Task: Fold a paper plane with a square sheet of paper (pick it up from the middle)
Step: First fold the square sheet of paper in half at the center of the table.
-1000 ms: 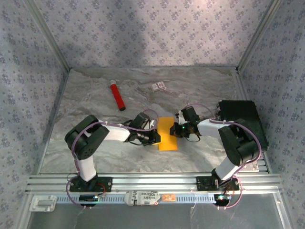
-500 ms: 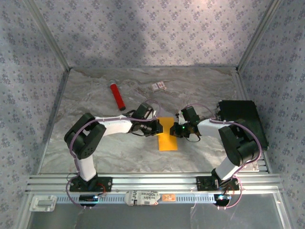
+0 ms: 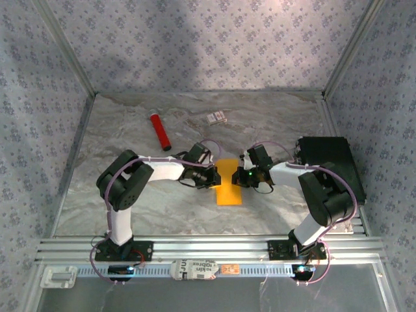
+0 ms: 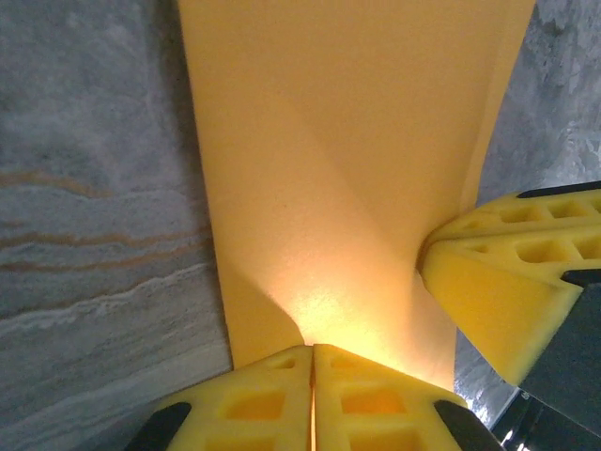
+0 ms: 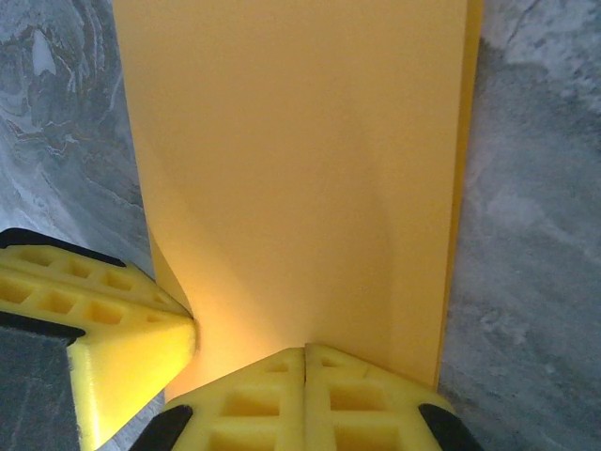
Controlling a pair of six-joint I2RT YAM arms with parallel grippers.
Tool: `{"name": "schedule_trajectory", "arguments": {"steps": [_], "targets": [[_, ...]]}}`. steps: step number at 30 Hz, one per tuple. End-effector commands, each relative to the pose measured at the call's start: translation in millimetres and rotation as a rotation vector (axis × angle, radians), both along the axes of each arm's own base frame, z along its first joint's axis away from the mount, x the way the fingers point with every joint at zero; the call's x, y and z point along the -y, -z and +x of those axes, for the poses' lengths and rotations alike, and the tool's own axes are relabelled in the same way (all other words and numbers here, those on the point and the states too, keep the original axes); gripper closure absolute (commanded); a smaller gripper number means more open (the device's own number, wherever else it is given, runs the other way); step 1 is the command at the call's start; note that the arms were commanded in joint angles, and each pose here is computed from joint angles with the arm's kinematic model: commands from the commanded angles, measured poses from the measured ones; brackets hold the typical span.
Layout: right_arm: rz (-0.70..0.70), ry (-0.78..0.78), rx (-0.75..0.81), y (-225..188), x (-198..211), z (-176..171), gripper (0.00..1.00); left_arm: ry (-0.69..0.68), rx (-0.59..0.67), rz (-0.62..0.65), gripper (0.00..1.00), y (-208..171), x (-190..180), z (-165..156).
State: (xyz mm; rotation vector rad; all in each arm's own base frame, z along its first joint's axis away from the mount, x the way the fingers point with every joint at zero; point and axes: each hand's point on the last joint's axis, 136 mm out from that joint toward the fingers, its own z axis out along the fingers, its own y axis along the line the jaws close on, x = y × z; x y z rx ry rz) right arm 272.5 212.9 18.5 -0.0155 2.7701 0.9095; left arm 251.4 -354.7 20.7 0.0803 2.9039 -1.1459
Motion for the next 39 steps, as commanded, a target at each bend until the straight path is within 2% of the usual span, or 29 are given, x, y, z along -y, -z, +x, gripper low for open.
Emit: {"name": "schedule_trajectory", "arguments": {"steps": [1, 4, 9, 20, 25, 34, 39], "targets": [[-0.128, 0.039, -0.118, 29, 28, -26, 1.00, -0.007, -0.006, -0.065, 0.92, -12, 3, 5], [-0.129, 0.038, -0.120, 29, 29, -26, 1.00, -0.010, 0.028, -0.082, 0.91, -26, 5, 19], [-0.125, 0.039, -0.118, 28, 29, -25, 1.00, -0.036, 0.018, -0.066, 0.92, -18, -2, 34], [-0.122, 0.037, -0.113, 24, 28, -23, 1.00, -0.022, -0.009, -0.063, 0.91, -2, -2, 27], [-0.122, 0.038, -0.114, 25, 28, -23, 1.00, -0.033, -0.009, 0.007, 0.92, 8, -13, 25], [-0.100, 0.038, -0.110, 22, 22, -19, 1.00, -0.029, 0.083, -0.095, 0.91, -46, 5, 39], [-0.056, 0.031, -0.095, 14, 8, -11, 1.00, -0.065, 0.114, -0.063, 0.91, -54, -7, 44]]}}
